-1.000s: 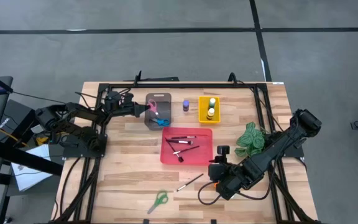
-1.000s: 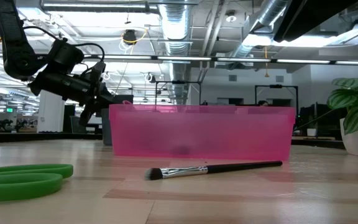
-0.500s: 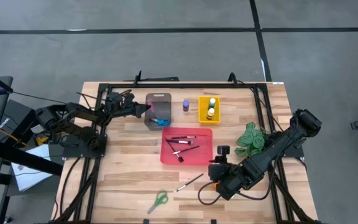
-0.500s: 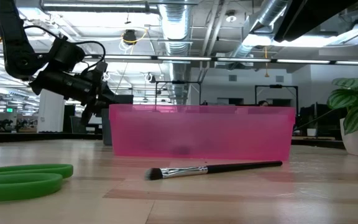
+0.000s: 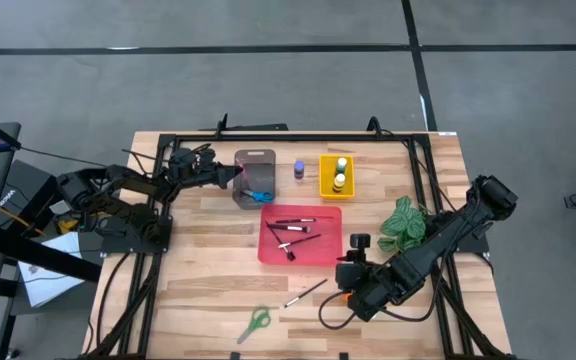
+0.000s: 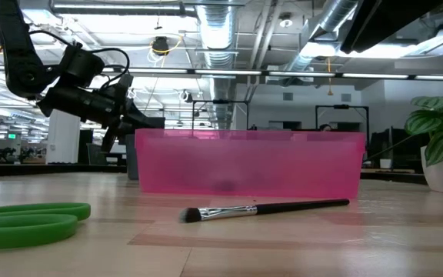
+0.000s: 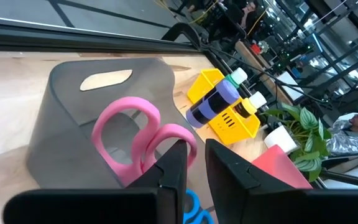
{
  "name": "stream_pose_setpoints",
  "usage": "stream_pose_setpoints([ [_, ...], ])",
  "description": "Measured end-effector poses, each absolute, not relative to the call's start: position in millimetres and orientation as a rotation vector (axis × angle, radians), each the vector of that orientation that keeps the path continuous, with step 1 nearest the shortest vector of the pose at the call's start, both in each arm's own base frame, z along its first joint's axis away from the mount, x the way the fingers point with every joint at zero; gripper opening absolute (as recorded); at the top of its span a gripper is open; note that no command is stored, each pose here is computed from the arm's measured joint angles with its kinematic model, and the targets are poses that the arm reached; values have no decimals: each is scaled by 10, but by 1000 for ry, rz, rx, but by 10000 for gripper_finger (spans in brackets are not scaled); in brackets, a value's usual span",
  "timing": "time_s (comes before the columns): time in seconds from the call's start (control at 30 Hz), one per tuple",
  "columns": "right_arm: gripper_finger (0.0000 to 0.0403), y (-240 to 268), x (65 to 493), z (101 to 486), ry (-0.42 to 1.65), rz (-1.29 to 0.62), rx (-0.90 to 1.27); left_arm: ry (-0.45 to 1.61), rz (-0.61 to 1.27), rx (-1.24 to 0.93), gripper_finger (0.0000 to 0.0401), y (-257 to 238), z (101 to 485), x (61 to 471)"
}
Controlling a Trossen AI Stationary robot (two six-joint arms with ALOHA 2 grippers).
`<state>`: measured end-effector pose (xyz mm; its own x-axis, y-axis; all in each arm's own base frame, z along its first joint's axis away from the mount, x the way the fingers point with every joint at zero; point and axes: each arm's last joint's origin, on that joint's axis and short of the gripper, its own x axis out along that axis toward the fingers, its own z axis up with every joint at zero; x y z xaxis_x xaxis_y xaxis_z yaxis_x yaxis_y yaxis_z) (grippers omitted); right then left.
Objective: Pick & Place Paint Supplies
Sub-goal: Put the pink scissors into the black bin
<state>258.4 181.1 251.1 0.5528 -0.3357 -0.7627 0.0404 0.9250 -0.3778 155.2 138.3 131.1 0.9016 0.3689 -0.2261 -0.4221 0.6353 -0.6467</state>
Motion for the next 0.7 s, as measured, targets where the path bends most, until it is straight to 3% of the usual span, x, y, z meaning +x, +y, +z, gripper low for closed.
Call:
stream_pose_setpoints([
  [0.43, 125, 1810, 2582, 2510, 965, -231, -331, 65, 477, -752, 60, 1390, 1314, 1550],
  [0.7, 125, 1810, 2582, 2510, 965, -232, -331, 43, 490, -725, 162, 1356, 1338, 1592],
])
